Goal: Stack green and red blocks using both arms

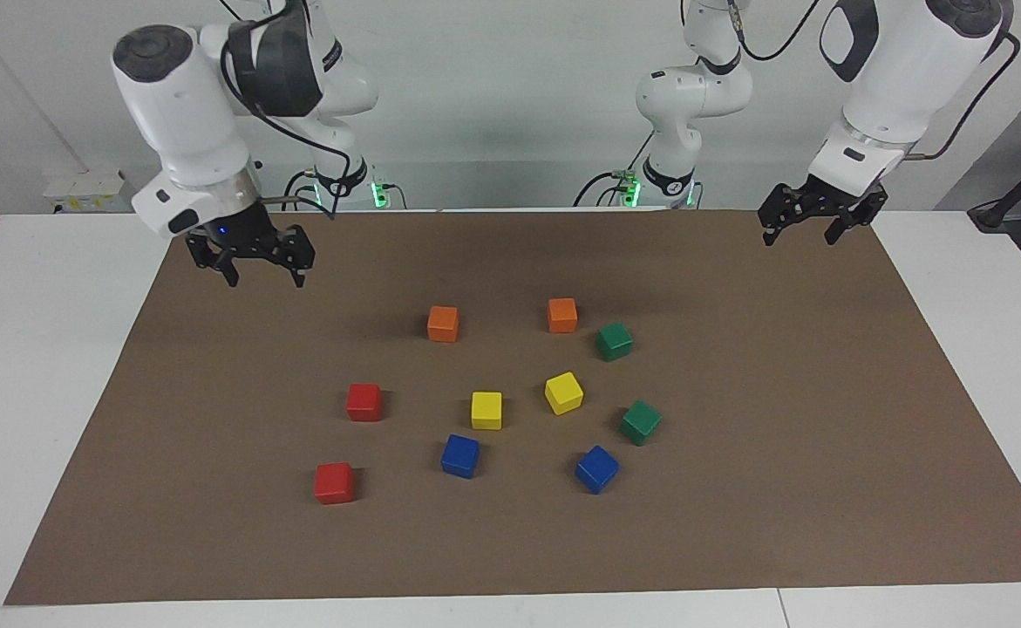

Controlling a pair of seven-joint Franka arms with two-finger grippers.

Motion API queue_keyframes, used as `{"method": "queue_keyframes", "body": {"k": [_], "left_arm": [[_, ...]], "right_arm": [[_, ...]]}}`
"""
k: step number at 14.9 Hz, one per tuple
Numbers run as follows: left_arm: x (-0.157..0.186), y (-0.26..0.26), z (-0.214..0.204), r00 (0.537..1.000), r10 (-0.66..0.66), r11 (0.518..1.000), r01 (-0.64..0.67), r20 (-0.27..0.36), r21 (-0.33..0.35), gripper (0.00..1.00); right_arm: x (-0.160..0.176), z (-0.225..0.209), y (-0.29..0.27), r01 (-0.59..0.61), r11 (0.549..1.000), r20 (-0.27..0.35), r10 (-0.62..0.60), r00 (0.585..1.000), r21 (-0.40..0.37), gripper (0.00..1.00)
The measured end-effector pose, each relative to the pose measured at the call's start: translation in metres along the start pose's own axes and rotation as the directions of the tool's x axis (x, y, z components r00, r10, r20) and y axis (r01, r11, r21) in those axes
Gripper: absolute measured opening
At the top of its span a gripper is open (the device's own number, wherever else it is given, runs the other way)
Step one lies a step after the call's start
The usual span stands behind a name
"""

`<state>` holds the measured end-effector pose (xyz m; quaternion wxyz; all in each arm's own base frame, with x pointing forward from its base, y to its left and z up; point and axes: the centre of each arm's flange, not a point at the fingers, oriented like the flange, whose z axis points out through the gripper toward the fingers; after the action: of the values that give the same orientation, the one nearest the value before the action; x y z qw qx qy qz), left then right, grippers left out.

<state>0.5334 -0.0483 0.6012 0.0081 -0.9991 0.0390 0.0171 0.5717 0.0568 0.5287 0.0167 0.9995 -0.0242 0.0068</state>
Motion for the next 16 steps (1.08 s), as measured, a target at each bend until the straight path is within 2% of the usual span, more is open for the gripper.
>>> {"method": "queue_keyframes", "body": {"k": [6,13,16], "left_arm": [[0.000,0.000,0.000,1.000,0.000,1.000,0.000,0.000,0.000,1.00],[-0.004,0.008,0.003,1.000,0.001,1.000,-0.001,-0.003,0.003,1.00],[0.003,0.046,0.020,0.998,-0.036,0.999,0.036,-0.047,-0.012,1.00]], "right_arm": [[0.045,0.119,-0.032,-0.072,0.996,0.021,0.071,0.997,0.049,1.00],[0.057,0.168,-0.063,-0.054,0.997,-0.016,0.055,0.998,0.057,1.00],[0.053,0.192,-0.070,-0.043,0.998,-0.020,0.044,0.999,0.056,1.00]]}}
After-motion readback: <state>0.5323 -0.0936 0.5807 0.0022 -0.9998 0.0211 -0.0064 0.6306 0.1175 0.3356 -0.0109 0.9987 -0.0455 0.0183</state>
